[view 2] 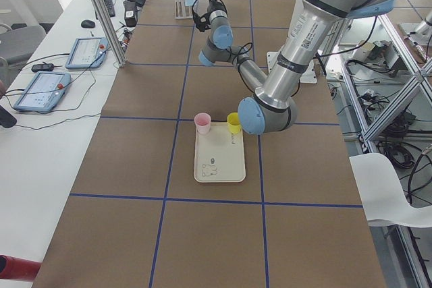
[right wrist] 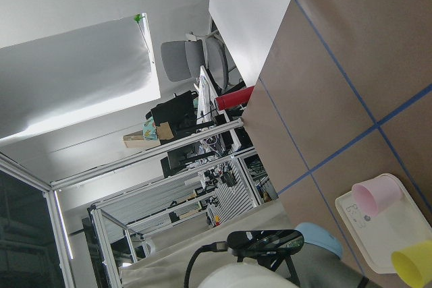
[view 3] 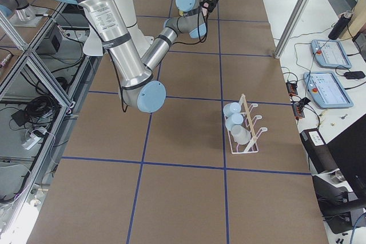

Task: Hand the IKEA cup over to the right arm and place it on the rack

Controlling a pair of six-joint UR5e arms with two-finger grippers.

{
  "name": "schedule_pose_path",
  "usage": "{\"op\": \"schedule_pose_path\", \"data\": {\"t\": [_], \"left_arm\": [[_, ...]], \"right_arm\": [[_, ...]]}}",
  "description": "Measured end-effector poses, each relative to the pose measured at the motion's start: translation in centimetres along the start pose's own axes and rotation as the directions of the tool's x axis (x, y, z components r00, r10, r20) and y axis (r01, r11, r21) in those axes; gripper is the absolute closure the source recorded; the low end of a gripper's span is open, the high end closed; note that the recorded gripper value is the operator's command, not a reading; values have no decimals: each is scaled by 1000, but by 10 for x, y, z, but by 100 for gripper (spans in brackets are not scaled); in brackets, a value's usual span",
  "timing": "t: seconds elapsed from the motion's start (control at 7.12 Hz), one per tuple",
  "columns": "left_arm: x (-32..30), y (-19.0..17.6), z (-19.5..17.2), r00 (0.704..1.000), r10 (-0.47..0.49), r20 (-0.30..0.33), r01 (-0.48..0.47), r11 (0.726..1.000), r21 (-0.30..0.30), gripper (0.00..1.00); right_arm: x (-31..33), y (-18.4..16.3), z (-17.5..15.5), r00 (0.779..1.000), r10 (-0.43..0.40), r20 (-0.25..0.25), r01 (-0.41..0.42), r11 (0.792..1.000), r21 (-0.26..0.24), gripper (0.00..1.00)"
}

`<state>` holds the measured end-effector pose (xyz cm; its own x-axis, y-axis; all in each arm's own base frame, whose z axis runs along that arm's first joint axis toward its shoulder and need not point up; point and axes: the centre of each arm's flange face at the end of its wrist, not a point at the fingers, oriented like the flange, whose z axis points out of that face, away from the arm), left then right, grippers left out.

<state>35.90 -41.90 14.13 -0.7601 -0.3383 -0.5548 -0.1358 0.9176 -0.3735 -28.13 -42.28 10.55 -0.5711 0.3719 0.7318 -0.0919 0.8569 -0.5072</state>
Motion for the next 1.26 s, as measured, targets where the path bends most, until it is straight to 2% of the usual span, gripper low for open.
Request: {"op": "schedule_pose_path", "data": {"t": [0.56,0.7,0.84,0.98,1.12,1.26], "left_arm": [[1,1,6,1000,-1,-3,1,1000,-5,100],[1,1,8,1000,-2,-4,2,1000,-5,100],[1,1,10,1000,-3,-4,2,1000,-7,100],[0,1,11,1000,-3,-3,3,1000,-8,93],[0,2,12,1000,-4,-5,4,1000,-8,69],[1,2,13,1000,-5,-4,5,1000,-9,54]], "right_arm": [[3,2,1,1000,2,0,-2,1000,-9,2],[3,2,1,1000,2,0,-2,1000,-9,14],[3,3,1,1000,3,0,-3,1000,-10,51],[3,3,1,1000,5,1,-5,1000,-11,100],[3,3,0,1000,14,3,-14,1000,-13,100],[4,3,-1,1000,28,7,-28,999,-18,100]]}}
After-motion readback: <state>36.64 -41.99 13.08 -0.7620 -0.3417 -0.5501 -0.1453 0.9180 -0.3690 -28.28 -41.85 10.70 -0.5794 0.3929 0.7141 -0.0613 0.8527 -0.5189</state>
